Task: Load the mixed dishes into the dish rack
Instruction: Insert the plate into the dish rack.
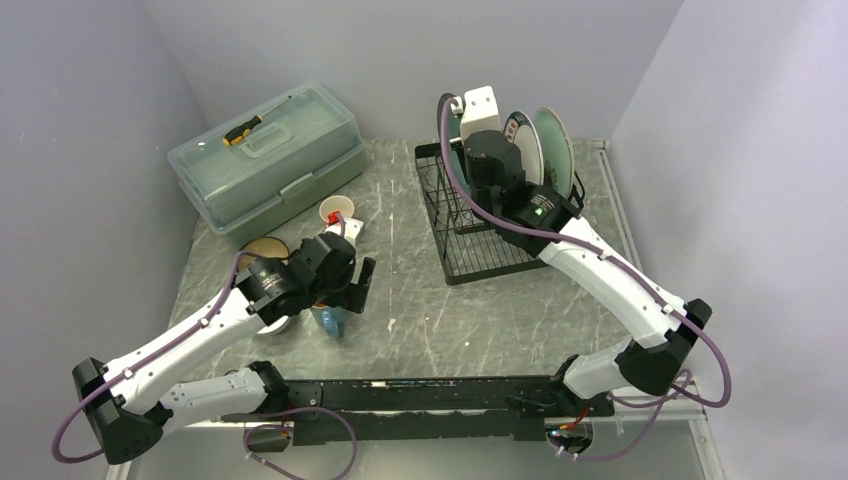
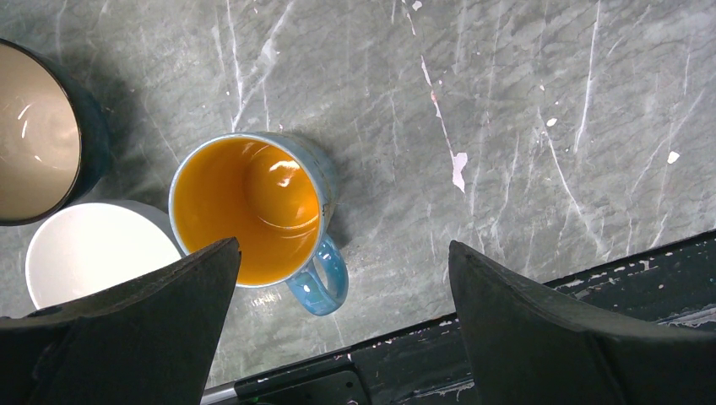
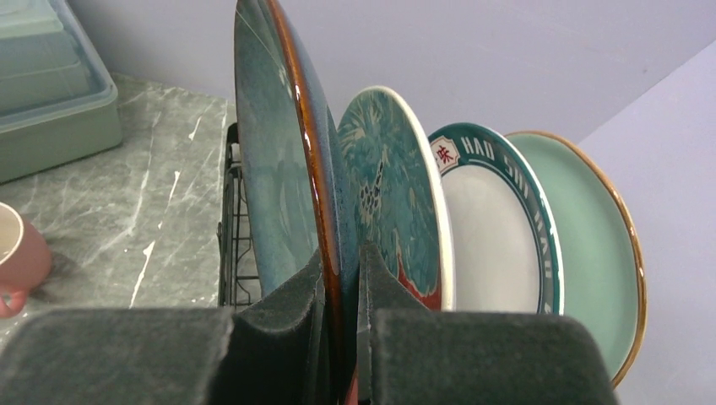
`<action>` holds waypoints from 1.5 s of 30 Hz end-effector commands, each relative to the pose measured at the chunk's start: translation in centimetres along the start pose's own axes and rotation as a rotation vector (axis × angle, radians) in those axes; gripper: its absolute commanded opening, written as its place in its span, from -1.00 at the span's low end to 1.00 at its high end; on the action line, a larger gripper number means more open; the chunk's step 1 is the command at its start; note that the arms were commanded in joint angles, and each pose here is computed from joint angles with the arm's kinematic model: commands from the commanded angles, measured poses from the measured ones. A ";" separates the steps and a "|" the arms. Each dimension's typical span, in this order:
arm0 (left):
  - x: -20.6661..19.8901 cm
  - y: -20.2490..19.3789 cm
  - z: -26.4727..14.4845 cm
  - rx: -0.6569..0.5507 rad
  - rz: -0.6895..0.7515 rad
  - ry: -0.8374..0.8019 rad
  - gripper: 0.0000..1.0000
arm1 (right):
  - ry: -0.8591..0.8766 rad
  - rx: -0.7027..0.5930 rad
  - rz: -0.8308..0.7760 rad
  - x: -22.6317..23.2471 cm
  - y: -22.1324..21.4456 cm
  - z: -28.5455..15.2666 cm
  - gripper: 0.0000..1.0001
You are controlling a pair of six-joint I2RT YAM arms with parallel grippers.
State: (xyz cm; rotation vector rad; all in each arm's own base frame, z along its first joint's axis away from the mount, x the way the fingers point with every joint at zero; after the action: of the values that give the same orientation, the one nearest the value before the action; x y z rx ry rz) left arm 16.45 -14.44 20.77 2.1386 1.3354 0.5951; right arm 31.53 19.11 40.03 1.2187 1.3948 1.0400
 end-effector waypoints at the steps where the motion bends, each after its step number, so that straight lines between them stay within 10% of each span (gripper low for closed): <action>1: 0.1 0.3 -0.1 -0.015 0.005 0.008 0.99 | -0.042 -0.159 0.168 -1.8 6.2 -1.2 -1.00; 45: 0.2 0.2 0.1 -0.006 0.007 0.017 0.98 | -0.069 -0.020 0.189 1.6 0.0 -1.0 -1.00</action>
State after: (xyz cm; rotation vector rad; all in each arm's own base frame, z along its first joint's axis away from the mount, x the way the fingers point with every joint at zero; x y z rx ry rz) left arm 16.45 -14.44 20.77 2.1383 1.3358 0.5949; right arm 31.15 20.65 37.36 1.3520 1.3386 0.9765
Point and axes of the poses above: each gripper's point midway between its finger pads, its own z axis out along the fingers, its own x axis along the line the jaws close on, y = z × x, the point moved 4 cm from there along -z, back along the fingers, and after that the axes turned 8 degrees about z, right-handed, at the moved point
